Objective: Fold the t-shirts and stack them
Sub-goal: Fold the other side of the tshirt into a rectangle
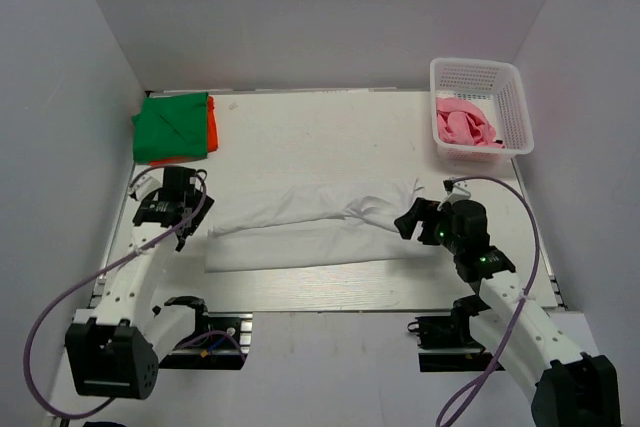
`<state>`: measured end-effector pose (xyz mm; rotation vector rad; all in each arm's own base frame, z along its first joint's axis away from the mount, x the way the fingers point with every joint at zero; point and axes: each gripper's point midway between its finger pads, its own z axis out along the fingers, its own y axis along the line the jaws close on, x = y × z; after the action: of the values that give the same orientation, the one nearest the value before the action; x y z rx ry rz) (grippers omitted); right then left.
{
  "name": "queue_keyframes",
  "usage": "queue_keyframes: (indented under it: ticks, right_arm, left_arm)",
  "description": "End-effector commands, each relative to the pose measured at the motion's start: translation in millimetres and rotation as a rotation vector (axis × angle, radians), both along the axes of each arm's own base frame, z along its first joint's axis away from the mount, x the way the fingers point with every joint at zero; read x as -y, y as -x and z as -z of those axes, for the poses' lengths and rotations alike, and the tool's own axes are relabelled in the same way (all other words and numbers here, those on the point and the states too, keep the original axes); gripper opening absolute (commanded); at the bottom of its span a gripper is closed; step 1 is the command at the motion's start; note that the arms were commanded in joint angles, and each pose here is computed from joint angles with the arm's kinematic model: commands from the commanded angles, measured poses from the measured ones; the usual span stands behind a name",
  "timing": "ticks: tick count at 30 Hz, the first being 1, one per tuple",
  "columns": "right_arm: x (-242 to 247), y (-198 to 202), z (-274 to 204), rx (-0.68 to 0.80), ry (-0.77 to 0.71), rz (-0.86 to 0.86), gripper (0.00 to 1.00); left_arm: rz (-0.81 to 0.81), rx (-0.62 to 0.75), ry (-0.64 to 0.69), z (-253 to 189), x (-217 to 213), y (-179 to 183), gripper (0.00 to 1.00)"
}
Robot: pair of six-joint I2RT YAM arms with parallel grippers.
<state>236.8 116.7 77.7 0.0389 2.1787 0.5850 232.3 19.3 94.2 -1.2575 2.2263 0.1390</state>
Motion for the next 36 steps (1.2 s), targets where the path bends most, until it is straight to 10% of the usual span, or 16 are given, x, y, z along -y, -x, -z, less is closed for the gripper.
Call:
queue_keyframes:
  ticks: [1,7,19,36]
  right_arm:
    - [3.1,-9.7,-26.5,0.059,-0.047,0.067,0.90]
    - [-20.9,-49.4,-74.2,0.243,-0.080,-0.035,0.90]
    - [-92.7,-122.1,-21.2,-0.044,-0.029,-0.281,0.90]
    - [-120.6,89.3,-14.7,-0.362,-0.160,-0.741,0.90]
  left_arm:
    - [-0.041,0.158,0.003,-37.5,-3.6,-11.9,1.00]
    - [0.245,0.295,0.115,-52.1,41.5,-67.5,1.00]
    - [0.402,0.099,0.222,18.8,76.0,-92.1,1.00]
    - [0.302,-0.123,0.111,74.6,47.3,-71.3,1.00]
